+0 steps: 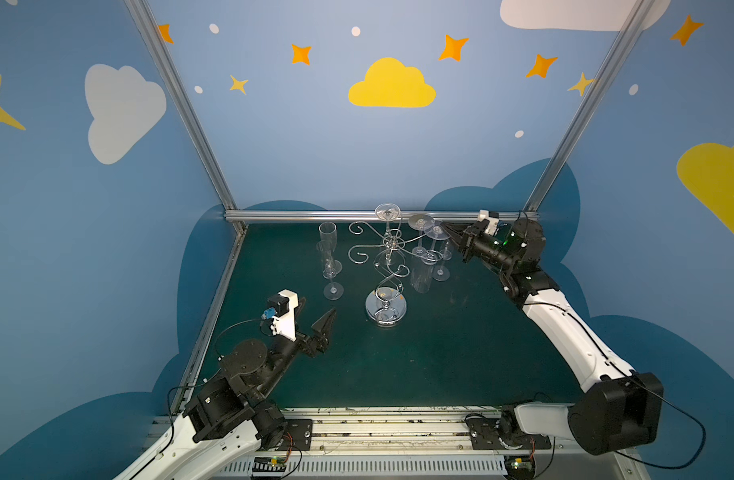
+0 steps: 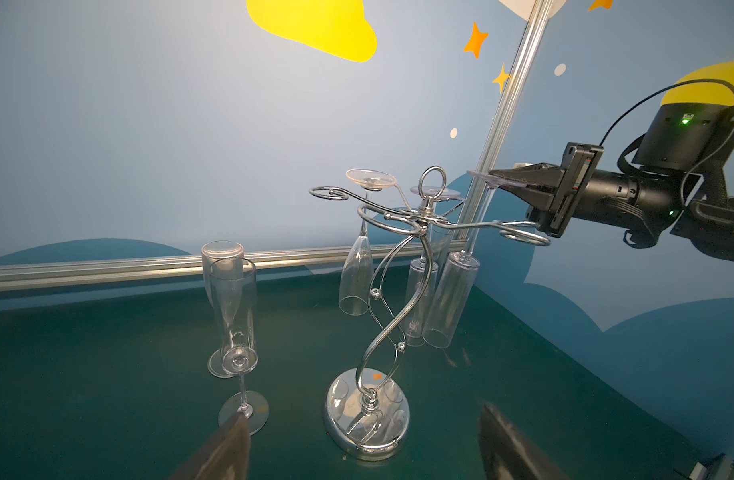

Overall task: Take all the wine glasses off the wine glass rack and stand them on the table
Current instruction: 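Lift the clear flute off the rack with the right gripper and pull back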

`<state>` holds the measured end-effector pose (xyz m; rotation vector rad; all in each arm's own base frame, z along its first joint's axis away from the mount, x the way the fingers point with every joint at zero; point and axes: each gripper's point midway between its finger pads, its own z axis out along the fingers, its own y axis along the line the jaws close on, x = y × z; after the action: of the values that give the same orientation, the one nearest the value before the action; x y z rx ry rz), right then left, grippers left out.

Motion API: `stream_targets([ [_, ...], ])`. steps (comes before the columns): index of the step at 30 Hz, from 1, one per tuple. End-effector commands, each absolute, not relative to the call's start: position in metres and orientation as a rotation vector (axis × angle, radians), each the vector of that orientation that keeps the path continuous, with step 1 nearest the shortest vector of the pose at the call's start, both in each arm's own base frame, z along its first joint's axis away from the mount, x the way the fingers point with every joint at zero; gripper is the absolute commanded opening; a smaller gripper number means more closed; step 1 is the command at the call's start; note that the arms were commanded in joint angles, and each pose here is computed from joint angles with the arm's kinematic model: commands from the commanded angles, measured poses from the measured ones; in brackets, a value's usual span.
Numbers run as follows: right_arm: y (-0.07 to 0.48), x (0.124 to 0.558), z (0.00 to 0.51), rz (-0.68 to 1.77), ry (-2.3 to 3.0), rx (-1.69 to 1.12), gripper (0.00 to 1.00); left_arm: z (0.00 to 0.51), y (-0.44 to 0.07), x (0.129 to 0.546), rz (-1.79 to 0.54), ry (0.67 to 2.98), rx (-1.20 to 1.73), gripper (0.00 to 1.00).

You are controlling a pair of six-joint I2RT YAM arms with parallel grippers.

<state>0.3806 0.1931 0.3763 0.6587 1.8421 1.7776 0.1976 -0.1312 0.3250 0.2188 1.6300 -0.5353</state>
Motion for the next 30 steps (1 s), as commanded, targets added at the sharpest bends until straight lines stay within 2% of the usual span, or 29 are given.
stream_targets([
  [1, 0.175, 0.375, 0.380, 1.698, 1.803, 0.655, 0.00, 0.329, -0.128, 0.197, -0.536, 1.624, 0.202, 0.85],
  [7, 0.138, 0.374, 0.372, 1.476, 1.802, 0.662, 0.00, 0.330, -0.129, 0.197, -0.540, 1.622, 0.203, 0.85],
  [13, 0.103, 0.361, 0.397, 1.064, 1.772, 0.496, 0.00, 0.333, -0.128, 0.197, -0.537, 1.615, 0.204, 0.85],
  [19, 0.088, 0.349, 0.423, 0.759, 1.733, 0.275, 0.00, 0.338, -0.129, 0.197, -0.544, 1.603, 0.207, 0.85],
  [25, 0.115, 0.332, 0.439, 0.547, 1.652, -0.097, 0.00, 0.348, -0.133, 0.196, -0.561, 1.590, 0.222, 0.85],
  [30, 0.152, 0.312, 0.432, 0.409, 1.589, -0.390, 0.00, 0.356, -0.140, 0.196, -0.585, 1.591, 0.242, 0.85],
])
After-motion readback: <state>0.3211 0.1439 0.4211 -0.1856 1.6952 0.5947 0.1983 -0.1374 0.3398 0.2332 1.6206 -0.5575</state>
